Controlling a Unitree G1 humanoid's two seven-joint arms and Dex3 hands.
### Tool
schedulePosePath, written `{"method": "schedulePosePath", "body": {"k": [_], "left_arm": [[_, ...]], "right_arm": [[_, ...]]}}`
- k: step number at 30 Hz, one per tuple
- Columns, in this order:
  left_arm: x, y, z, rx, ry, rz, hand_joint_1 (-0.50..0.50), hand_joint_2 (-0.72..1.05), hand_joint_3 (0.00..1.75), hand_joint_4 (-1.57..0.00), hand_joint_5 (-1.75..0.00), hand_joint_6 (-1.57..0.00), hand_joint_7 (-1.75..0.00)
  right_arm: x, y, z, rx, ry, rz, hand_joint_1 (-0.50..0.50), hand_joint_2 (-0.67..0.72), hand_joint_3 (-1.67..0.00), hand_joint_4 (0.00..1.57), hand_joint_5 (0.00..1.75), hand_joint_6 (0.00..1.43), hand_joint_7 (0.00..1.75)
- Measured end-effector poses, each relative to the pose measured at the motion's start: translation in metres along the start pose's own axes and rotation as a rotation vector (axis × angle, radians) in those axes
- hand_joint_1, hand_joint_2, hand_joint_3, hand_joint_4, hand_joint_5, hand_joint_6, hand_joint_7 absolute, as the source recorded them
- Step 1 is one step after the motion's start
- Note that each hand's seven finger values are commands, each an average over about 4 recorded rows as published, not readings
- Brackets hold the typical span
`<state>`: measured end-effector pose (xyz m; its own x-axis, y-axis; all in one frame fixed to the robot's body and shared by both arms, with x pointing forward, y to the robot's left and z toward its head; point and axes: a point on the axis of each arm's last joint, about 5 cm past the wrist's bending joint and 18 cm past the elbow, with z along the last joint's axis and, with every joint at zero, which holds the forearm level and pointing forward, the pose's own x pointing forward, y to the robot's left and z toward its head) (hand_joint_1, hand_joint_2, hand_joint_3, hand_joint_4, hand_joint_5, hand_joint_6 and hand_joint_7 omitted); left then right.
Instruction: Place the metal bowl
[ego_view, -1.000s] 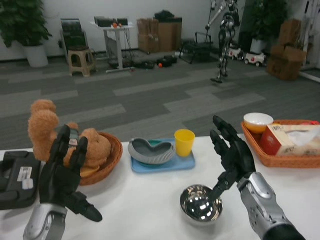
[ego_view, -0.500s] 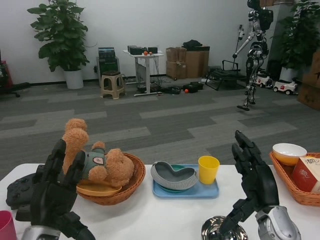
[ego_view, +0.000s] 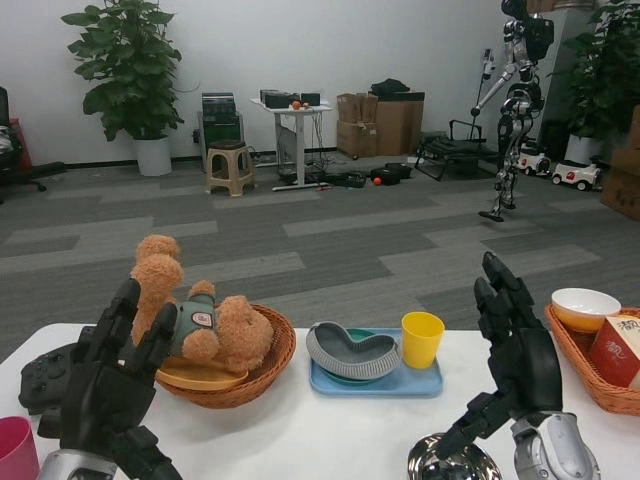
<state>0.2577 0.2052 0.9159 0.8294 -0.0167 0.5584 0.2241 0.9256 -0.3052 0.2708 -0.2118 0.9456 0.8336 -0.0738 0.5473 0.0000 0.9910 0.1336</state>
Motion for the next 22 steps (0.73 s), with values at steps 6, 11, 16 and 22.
{"method": "schedulePosePath", "body": {"k": [6, 11, 16, 22], "left_arm": [[0.0009, -0.0006, -0.0003, -0.004, 0.0, -0.004, -0.5, -0.46, 0.0, 0.0, 0.0, 0.0, 0.0], [0.0017, 0.0017, 0.0018, -0.002, -0.015, 0.01, -0.5, -0.46, 0.0, 0.0, 0.0, 0.0, 0.0], [0.0019, 0.0023, 0.0024, -0.001, -0.021, 0.012, -0.5, -0.46, 0.0, 0.0, 0.0, 0.0, 0.0], [0.0019, 0.0021, 0.0023, -0.001, -0.022, 0.011, -0.5, -0.46, 0.0, 0.0, 0.0, 0.0, 0.0]], "right_arm": [[-0.0002, 0.0004, 0.0002, 0.005, -0.008, -0.009, -0.5, 0.66, 0.0, 0.0, 0.0, 0.0, 0.14], [-0.001, 0.0052, 0.0005, 0.014, -0.026, 0.008, -0.48, 0.63, 0.0, 0.0, 0.0, 0.0, 0.14], [-0.0011, 0.0078, 0.0007, 0.019, -0.028, 0.019, -0.46, 0.65, 0.0, 0.0, 0.0, 0.0, 0.14], [-0.0009, 0.0094, 0.0012, 0.024, -0.032, 0.027, -0.49, 0.6, 0.0, 0.0, 0.0, 0.0, 0.14]]}}
